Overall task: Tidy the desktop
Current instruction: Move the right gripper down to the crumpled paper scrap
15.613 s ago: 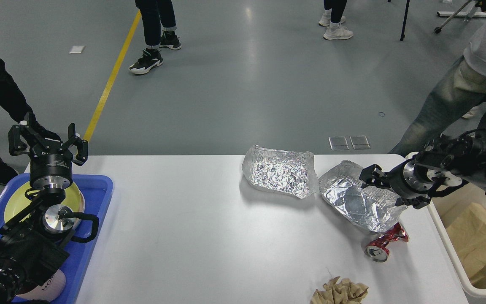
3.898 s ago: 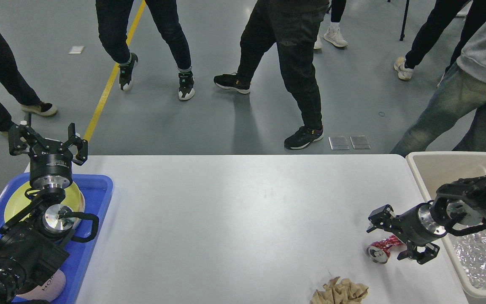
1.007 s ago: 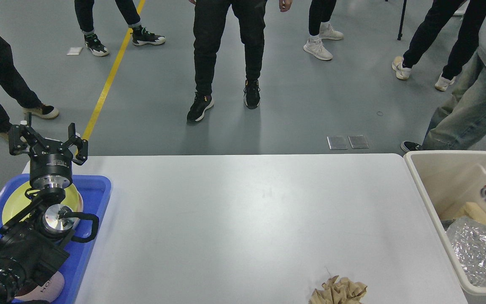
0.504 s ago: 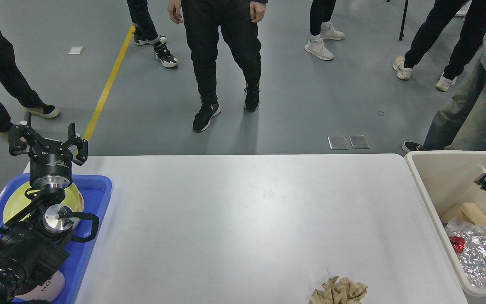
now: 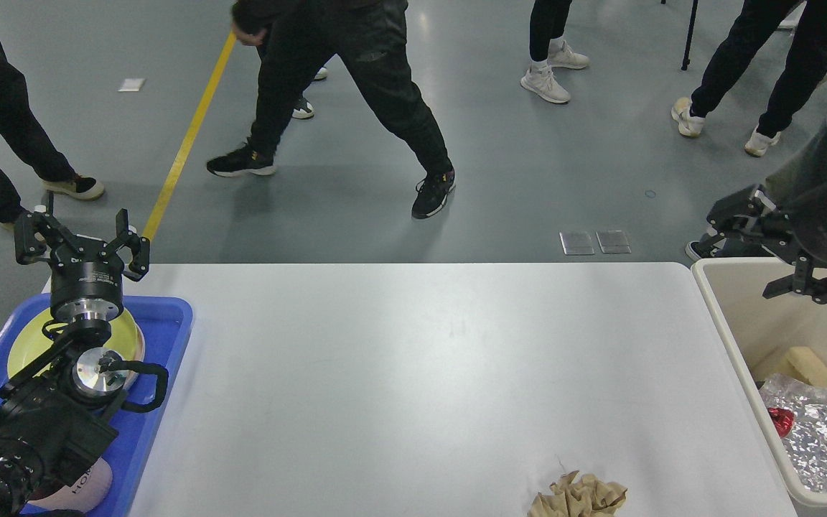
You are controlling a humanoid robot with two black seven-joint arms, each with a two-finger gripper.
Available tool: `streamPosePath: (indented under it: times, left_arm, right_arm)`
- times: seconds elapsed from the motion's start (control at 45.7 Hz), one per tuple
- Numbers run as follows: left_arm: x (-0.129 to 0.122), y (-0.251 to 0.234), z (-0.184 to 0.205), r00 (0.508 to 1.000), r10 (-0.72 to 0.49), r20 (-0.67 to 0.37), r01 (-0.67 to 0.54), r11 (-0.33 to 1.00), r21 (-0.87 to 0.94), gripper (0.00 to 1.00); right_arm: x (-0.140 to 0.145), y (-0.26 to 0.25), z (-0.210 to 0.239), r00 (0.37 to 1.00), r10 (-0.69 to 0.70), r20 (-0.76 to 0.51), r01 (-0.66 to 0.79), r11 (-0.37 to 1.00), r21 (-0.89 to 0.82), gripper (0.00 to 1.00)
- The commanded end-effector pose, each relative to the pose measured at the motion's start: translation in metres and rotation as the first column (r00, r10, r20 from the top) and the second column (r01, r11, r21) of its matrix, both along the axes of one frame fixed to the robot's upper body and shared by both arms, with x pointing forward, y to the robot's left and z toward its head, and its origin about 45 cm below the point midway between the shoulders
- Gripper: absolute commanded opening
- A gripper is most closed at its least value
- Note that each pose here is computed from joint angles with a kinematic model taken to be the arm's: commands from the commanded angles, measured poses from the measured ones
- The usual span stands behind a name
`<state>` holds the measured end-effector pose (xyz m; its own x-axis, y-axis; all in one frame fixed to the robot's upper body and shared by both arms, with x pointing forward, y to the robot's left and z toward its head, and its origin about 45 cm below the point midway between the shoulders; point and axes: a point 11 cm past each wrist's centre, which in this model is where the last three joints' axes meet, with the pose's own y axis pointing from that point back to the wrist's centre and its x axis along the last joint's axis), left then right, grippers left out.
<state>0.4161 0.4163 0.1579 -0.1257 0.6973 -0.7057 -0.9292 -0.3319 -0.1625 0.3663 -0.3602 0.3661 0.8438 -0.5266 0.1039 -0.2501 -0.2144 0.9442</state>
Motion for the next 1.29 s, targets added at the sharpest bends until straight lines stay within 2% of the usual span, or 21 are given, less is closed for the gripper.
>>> streamPosePath:
  times: [0.0,0.131,0.219,0.438,0.547,0.832,1.051,1.27]
  left_arm:
    - [0.0,0.0,0.001,1.0,0.0,0.001,0.0,1.0,0.0,0.96]
    - [0.0,0.0,0.0,1.0,0.0,0.0,0.0,1.0,0.0,0.96]
    - [0.0,0.0,0.0,1.0,0.0,0.0,0.0,1.0,0.0,0.96]
    - [0.0,0.0,0.0,1.0,0.0,0.0,0.0,1.0,0.0,0.96]
    - [0.0,0.0,0.0,1.0,0.0,0.0,0.0,1.0,0.0,0.96]
    - [0.0,0.0,0.0,1.0,0.0,0.0,0.0,1.0,0.0,0.96]
    - [0.0,0.0,0.0,1.0,0.0,0.0,0.0,1.0,0.0,0.96]
    - [0.0,0.0,0.0,1.0,0.0,0.0,0.0,1.0,0.0,0.96]
  right_arm:
    - [-0.008,0.034,0.047,0.992,0.122,-0.008,-0.121,0.991,0.055,1.0]
    - [-0.008,0.04,0.048,0.99,0.139,-0.014,-0.138,0.989,0.054,1.0]
    - [-0.01,0.036,0.028,0.99,0.125,-0.058,-0.122,0.991,0.062,1.0]
    - [-0.036,0.03,-0.078,0.956,0.087,-0.279,-0.046,0.988,0.151,1.0]
    - [-0.042,0.032,-0.121,0.938,0.085,-0.337,-0.017,0.98,0.2,1.0]
    - [-0.082,0.031,-0.224,0.868,0.062,-0.493,0.055,0.974,0.219,1.0]
    - [-0.112,0.035,-0.264,0.829,0.046,-0.557,0.121,0.958,0.26,1.0]
    - [-0.115,0.045,-0.277,0.832,0.042,-0.552,0.155,0.939,0.306,1.0]
